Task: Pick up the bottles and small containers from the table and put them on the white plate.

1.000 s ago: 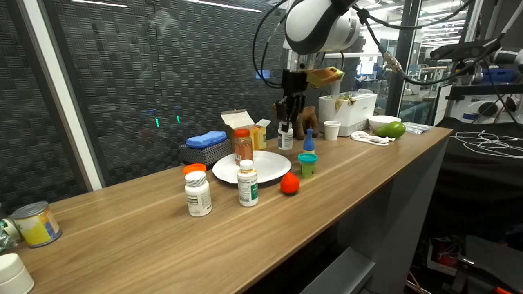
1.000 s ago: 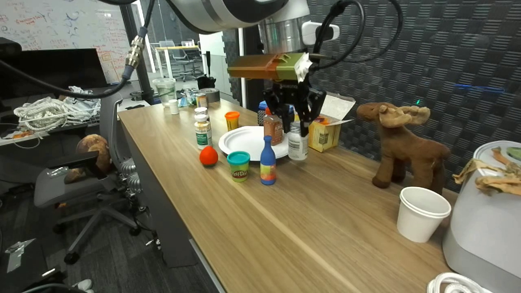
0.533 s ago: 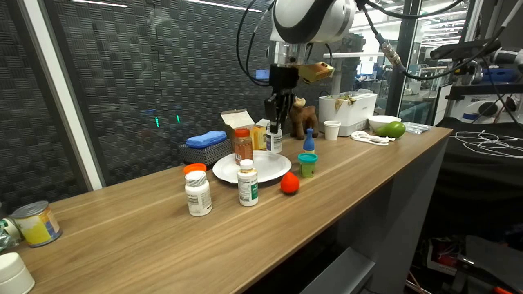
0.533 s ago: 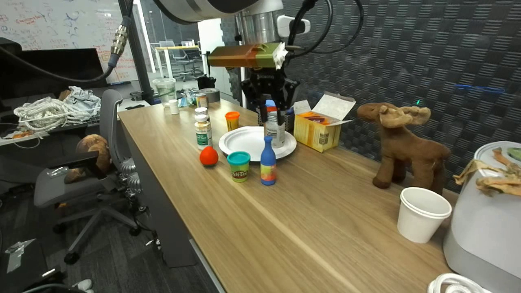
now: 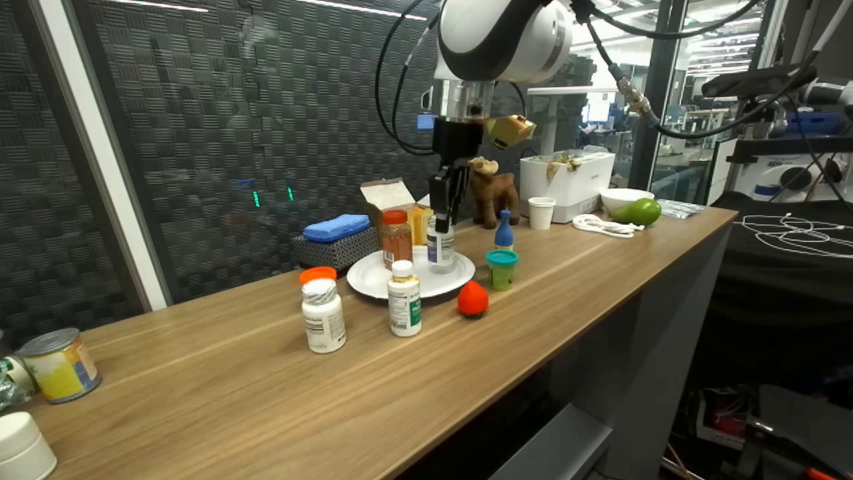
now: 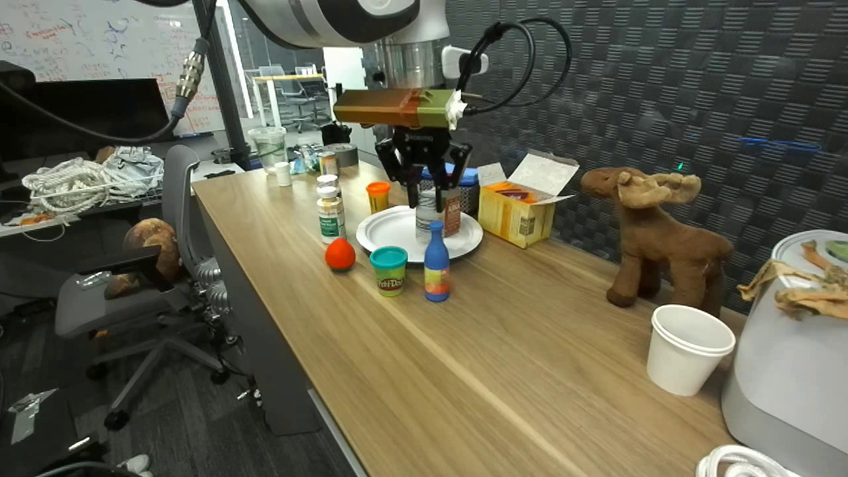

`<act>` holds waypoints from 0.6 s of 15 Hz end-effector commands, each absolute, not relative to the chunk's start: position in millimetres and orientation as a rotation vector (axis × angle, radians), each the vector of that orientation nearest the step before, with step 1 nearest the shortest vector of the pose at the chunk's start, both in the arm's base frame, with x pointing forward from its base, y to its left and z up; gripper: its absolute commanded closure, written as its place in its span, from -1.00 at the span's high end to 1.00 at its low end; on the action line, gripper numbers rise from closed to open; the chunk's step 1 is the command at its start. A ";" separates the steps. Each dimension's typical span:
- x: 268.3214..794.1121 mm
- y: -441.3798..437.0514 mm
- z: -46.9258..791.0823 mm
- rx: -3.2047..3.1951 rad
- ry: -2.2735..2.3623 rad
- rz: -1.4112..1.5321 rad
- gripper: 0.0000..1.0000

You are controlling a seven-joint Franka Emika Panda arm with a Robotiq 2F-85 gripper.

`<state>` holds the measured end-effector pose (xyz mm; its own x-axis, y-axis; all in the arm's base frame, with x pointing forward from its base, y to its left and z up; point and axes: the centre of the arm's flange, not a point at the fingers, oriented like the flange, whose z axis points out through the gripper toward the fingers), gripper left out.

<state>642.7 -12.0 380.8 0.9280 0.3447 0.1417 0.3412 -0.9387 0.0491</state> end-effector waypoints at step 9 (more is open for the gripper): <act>662.1 -16.8 372.9 3.073 0.627 0.314 -0.63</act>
<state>650.4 -15.9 365.6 0.9140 0.3767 0.1507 0.3764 -0.9259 0.0315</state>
